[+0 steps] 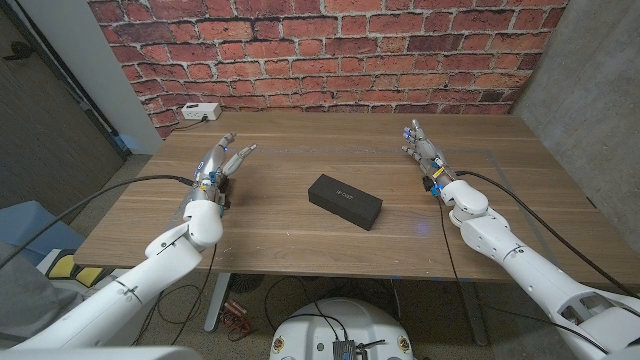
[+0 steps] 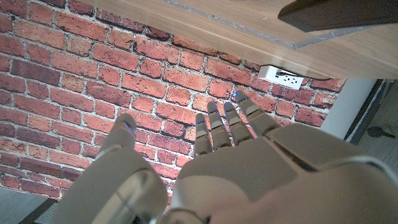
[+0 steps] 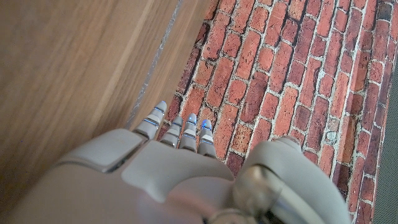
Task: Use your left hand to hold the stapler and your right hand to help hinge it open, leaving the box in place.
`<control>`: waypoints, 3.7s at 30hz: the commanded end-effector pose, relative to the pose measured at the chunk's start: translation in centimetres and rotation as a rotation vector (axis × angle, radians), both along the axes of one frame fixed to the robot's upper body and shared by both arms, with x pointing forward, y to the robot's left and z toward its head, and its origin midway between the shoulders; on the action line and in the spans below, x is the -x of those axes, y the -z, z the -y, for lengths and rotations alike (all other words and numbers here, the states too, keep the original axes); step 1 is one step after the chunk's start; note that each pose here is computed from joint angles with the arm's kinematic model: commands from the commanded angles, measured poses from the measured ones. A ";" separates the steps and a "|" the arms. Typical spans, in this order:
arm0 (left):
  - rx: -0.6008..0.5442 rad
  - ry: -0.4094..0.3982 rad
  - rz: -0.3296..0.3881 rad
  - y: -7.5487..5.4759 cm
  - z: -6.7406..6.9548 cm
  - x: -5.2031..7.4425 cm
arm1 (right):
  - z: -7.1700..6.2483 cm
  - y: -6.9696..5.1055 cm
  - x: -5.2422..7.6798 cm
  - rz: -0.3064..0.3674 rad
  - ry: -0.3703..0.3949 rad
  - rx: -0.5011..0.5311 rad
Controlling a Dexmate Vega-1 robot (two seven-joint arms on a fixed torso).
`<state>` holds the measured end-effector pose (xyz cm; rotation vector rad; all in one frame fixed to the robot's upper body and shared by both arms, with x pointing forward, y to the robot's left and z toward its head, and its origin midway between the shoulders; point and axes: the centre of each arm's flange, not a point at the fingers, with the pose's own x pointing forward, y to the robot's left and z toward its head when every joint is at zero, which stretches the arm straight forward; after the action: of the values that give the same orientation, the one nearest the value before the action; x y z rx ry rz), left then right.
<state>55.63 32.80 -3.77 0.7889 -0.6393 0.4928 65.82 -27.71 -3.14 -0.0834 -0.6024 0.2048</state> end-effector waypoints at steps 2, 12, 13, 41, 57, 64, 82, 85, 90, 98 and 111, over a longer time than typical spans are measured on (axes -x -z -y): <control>-0.013 -0.029 0.013 0.5 -0.8 0.1 | 0.2 -0.3 -0.2 0.003 0.003 -0.009; -0.047 -0.060 0.015 0.1 -0.8 0.6 | 0.6 -0.4 -0.2 0.003 0.004 -0.014; -0.051 -0.062 0.016 0.0 -0.8 0.6 | 0.7 -0.4 -0.2 0.002 0.005 -0.013; -0.123 -0.206 0.008 1.0 -1.0 1.4 | 0.9 0.5 0.2 -0.011 0.006 -0.005; -0.157 -0.301 0.090 1.8 -0.9 2.6 | 1.4 0.7 0.3 -0.018 -0.001 -0.001; -0.180 -0.307 0.061 1.9 -1.2 2.6 | 1.6 0.7 0.4 -0.017 0.000 -0.001; -0.193 -0.328 0.015 2.5 -1.8 2.2 | 1.6 1.1 0.9 -0.024 0.003 0.000; -0.200 -0.336 0.015 2.7 -1.7 2.2 | 1.6 1.1 0.9 -0.020 0.004 0.002; -0.196 -0.346 0.014 3.0 -1.7 2.5 | 1.6 1.1 0.9 -0.022 0.004 0.003; -0.184 -0.357 0.014 3.0 -1.7 3.0 | 1.5 1.0 0.9 -0.022 0.001 0.000; -0.189 -0.397 -0.023 3.9 -2.3 3.6 | 1.6 0.9 0.7 -0.029 0.002 0.001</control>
<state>52.57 34.65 -7.18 1.0914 -0.5438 0.7713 65.00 -29.23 -4.14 -0.0814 -0.5789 0.2043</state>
